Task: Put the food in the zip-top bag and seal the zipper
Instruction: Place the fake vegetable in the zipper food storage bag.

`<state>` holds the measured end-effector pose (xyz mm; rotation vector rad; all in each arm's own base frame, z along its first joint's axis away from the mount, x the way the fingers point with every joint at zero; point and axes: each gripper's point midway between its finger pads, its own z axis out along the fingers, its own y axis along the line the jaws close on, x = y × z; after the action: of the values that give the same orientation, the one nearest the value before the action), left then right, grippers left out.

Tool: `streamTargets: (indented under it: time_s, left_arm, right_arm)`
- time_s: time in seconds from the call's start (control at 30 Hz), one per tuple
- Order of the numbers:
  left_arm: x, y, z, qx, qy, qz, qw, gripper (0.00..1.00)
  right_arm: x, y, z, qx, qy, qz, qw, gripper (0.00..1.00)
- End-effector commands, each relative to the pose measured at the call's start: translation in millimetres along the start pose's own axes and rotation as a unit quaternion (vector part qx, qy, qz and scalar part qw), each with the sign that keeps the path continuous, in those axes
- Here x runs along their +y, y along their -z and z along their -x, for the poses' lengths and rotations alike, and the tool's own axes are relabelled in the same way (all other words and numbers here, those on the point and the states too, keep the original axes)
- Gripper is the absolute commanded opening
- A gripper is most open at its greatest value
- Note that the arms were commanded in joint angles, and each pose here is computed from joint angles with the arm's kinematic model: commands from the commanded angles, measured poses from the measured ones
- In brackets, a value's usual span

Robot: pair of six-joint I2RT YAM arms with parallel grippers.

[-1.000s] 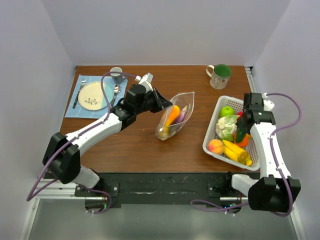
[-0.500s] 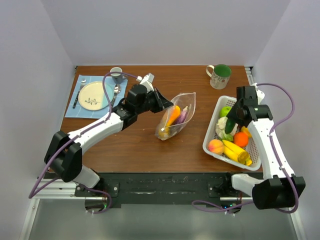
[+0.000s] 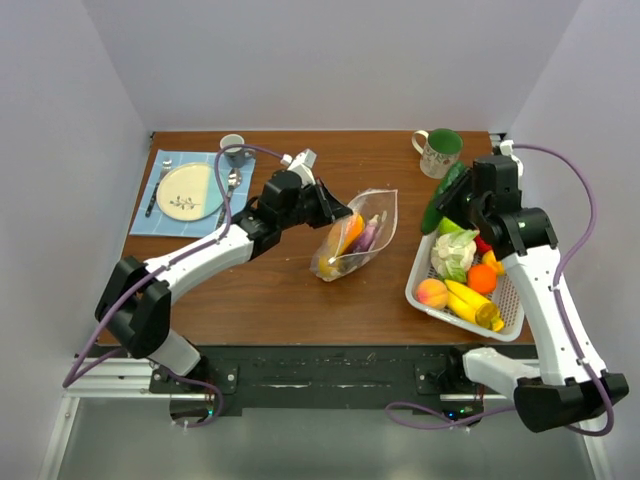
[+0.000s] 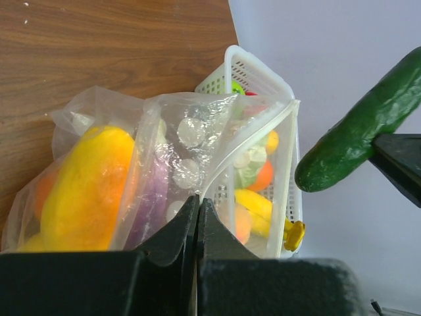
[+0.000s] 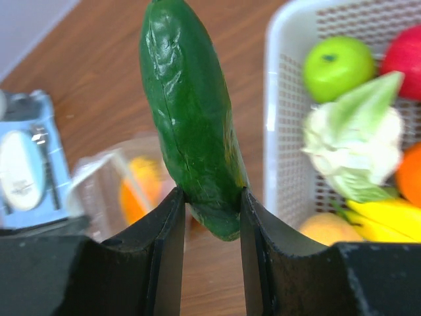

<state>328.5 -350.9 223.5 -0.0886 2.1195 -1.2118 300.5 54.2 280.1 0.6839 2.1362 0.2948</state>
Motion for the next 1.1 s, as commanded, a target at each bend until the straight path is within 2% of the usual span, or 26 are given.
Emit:
streamTargets:
  time_s: [0.0,0.2,0.33,0.47,0.5,0.53,0.67,0.73,0.77,0.8,0.93,1.0,1.07]
  left_arm:
    - [-33,1,21,-0.028,-0.010,-0.040,0.999,0.00]
    - [-37,1,25,-0.033,-0.011,-0.040,0.999,0.00]
    - [-38,2,26,-0.036,-0.012,-0.037,0.999,0.00]
    - [-38,6,30,-0.042,-0.017,-0.030,0.999,0.00]
    - [-39,7,31,-0.045,-0.020,-0.029,0.998,0.00]
    - [-38,9,33,-0.048,-0.021,-0.024,0.998,0.00]
    - [-34,15,41,-0.070,-0.022,-0.007,0.997,0.00]
    - [-34,16,42,-0.076,-0.019,-0.009,0.997,0.00]
    - [-34,16,42,-0.075,-0.017,-0.009,0.997,0.00]
    - [-35,15,42,-0.075,-0.016,-0.011,0.997,0.00]
    - [-36,16,45,-0.082,-0.014,-0.013,0.996,0.00]
    - [-36,16,46,-0.086,-0.014,-0.013,0.996,0.00]
    - [-35,16,49,-0.089,-0.013,-0.011,0.996,0.00]
  right_arm:
    - [58,32,25,-0.044,-0.033,0.099,0.994,0.13]
    - [109,36,3,-0.044,-0.021,0.150,0.988,0.13]
    - [146,35,-30,-0.041,0.000,0.176,0.983,0.13]
    - [155,20,-48,-0.055,0.014,0.157,0.986,0.15]
    - [151,13,-57,-0.051,0.020,0.149,0.987,0.18]
    - [148,11,-61,-0.051,0.020,0.148,0.988,0.25]
    - [137,10,-68,-0.049,0.022,0.146,0.988,0.36]
    - [134,8,-73,-0.044,0.027,0.143,0.988,0.45]
    - [133,8,-76,-0.040,0.035,0.143,0.988,0.50]
    - [135,8,-80,-0.030,0.040,0.147,0.988,0.61]
    - [137,6,-91,-0.012,0.061,0.147,0.987,0.85]
    - [135,12,-88,-0.014,0.069,0.144,0.987,0.91]
    - [126,22,-73,-0.029,0.076,0.125,0.989,0.91]
